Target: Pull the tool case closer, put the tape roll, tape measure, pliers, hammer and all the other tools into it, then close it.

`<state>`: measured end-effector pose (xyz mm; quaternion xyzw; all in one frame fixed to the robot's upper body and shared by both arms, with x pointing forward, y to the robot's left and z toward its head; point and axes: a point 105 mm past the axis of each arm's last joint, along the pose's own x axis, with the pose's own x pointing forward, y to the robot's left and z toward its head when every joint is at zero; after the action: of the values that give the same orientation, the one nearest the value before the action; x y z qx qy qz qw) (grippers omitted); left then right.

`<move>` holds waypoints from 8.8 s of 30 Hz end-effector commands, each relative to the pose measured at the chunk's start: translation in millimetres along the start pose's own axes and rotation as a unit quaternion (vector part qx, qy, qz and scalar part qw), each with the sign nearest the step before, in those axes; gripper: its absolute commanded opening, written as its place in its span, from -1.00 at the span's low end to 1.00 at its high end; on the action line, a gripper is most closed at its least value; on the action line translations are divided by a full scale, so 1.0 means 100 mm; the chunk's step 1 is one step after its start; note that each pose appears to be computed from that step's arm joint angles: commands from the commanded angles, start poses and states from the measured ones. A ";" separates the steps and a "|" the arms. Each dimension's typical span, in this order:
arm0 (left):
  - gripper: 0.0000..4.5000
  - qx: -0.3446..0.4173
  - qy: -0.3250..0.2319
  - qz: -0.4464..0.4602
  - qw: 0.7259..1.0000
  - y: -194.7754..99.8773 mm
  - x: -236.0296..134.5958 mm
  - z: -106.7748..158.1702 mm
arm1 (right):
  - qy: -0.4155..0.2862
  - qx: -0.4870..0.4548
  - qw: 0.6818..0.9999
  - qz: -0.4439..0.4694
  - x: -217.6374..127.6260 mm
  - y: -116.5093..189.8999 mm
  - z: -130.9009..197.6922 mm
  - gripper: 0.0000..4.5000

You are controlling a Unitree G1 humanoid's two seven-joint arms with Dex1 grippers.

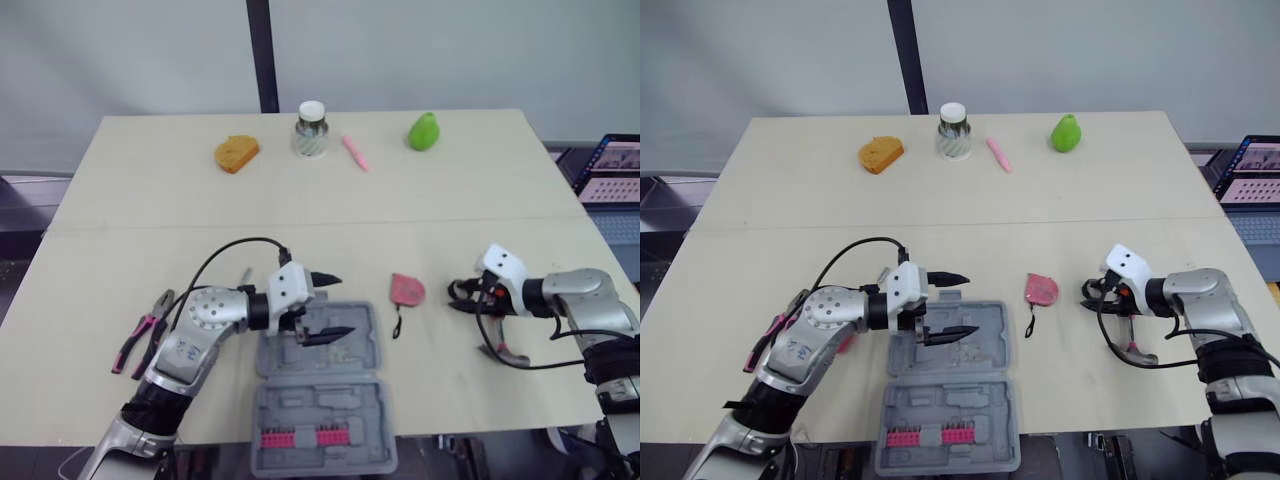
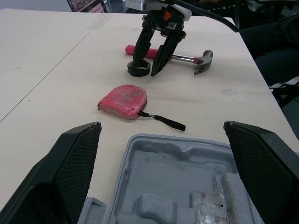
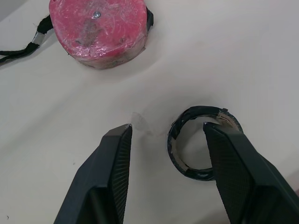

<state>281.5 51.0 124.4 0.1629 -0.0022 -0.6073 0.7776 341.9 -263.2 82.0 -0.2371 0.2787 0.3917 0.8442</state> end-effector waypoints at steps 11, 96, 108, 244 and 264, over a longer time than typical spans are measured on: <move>1.00 0.027 -0.009 -0.014 0.999 -0.03 0.06 0.15 | -0.006 -0.007 1.000 -0.016 -0.03 -0.03 0.00 0.15; 1.00 -0.126 0.094 0.287 0.945 -0.81 -1.35 -0.45 | 0.013 -0.374 0.894 0.246 1.09 2.14 2.19 -0.95; 1.00 -0.127 0.094 0.291 0.944 -0.81 -1.34 -0.45 | 0.023 -0.373 0.889 0.264 1.19 2.20 2.12 -0.95; 1.00 -0.124 0.096 0.307 0.939 -0.68 -1.43 -0.47 | -0.259 -0.140 0.917 0.270 1.49 2.24 2.16 -0.16; 1.00 -0.131 0.101 0.306 0.938 -0.74 -1.43 -0.50 | -0.238 -0.204 0.916 0.249 1.63 2.27 2.01 -0.16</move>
<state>185.4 183.0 82.7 0.1067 0.1134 -0.3166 0.9357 308.7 71.8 71.8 -0.2234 0.0595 0.6781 0.6976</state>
